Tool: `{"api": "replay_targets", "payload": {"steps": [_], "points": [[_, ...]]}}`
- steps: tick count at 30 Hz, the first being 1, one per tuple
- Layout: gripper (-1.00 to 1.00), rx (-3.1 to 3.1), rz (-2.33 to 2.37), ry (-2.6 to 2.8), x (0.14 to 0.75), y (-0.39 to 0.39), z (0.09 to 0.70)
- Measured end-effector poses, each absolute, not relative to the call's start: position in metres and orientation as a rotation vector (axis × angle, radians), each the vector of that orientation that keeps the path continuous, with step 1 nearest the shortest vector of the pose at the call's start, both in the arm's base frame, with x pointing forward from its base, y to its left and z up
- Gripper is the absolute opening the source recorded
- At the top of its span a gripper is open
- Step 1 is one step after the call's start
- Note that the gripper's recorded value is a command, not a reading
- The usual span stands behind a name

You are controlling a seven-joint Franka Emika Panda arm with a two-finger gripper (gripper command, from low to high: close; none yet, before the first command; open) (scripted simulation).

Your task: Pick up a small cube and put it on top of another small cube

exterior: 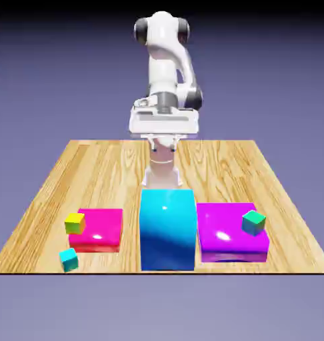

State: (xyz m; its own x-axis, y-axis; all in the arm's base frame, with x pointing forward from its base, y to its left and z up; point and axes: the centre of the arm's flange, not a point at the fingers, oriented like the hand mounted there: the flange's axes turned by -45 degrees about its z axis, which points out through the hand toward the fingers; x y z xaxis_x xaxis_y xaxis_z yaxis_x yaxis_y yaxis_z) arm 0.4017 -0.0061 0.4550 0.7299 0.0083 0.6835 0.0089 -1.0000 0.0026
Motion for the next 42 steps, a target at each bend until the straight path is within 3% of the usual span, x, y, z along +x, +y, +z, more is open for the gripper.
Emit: {"api": "replay_targets", "payload": {"steps": [19, 42], "points": [[0.0, -2.819, -0.15, 0.889, 0.532, -0.203, 0.343], [0.0, -2.426, 0.686, 1.364, 0.56, -0.366, 0.172]]}}
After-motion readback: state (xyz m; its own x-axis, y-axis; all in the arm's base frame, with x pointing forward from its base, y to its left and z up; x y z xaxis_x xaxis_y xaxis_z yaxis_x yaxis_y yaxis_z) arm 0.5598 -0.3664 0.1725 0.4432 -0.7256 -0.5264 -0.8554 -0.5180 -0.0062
